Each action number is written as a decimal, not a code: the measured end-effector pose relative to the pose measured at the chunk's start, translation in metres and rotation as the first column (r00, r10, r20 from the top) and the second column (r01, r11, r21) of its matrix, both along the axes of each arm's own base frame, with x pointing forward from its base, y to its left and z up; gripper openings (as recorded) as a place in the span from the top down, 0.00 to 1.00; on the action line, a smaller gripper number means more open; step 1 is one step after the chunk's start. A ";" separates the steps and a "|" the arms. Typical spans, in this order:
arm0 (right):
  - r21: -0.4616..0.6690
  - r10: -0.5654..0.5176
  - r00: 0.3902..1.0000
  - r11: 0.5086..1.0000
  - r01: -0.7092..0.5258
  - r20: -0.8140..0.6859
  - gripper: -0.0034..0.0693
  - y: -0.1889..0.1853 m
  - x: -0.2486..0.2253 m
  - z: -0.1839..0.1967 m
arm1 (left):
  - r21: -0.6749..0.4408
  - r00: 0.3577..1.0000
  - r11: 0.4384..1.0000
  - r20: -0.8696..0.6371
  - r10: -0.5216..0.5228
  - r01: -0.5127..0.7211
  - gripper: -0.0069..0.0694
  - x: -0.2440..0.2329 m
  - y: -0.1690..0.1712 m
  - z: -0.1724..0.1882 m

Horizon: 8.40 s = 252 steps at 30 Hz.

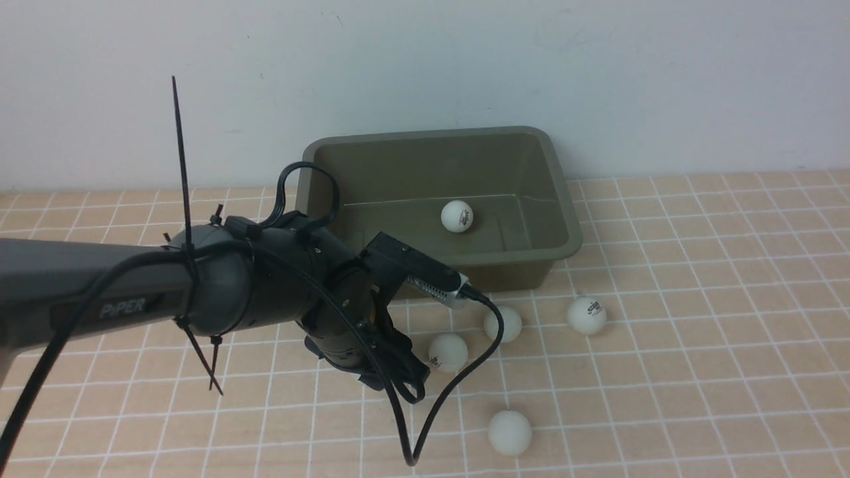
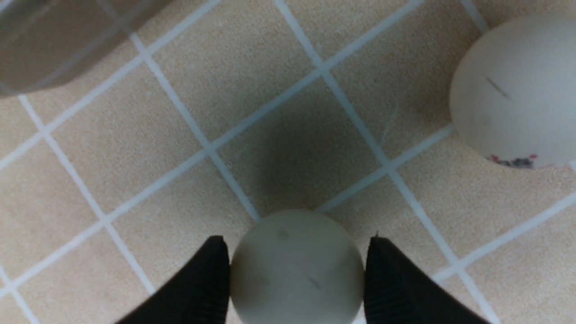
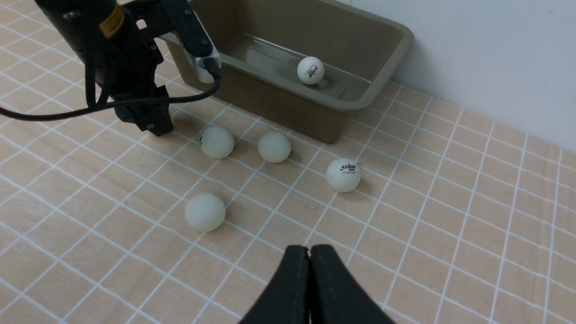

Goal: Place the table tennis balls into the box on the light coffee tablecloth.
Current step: 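Reach for and grasp a ping pong ball on the table beside the basket, then drop the ball into the bin, then reach for and grasp a ping pong ball on the table beside the basket, then drop the ball into the bin, then reach for and grasp a ping pong ball on the table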

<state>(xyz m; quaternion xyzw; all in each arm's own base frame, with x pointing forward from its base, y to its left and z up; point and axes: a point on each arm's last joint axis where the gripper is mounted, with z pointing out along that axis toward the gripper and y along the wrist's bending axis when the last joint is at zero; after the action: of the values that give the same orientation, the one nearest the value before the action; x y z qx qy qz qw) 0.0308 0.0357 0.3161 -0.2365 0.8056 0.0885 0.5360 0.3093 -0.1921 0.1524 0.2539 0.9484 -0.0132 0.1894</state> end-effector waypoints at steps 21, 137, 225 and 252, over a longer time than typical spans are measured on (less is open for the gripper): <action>-0.003 0.005 1.000 1.000 -0.006 -0.011 0.97 0.000 -0.001 -0.001 | -0.135 0.979 0.987 0.196 -0.062 0.090 0.51 0.050 0.010 0.132; 0.046 0.233 0.931 0.972 -0.230 -0.281 0.97 0.016 0.074 -0.020 | -0.010 0.871 0.873 0.073 -0.486 0.488 0.44 0.028 -0.051 -0.007; -0.223 0.223 0.791 0.885 -0.410 -0.569 0.59 0.161 0.214 -0.093 | -0.315 0.915 0.914 0.385 -0.124 0.257 1.00 -0.139 0.103 0.205; -0.219 0.159 0.721 0.890 -0.401 -0.674 0.50 0.176 0.234 -0.153 | -0.265 0.880 0.929 0.461 -0.113 0.258 1.00 -0.136 0.107 0.210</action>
<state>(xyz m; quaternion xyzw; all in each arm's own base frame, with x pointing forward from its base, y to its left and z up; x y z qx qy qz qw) 0.2647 0.2121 0.1629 -0.4042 0.8953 0.1001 0.1581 0.1729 -0.0846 0.3629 0.3070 0.8375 -0.1271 0.4339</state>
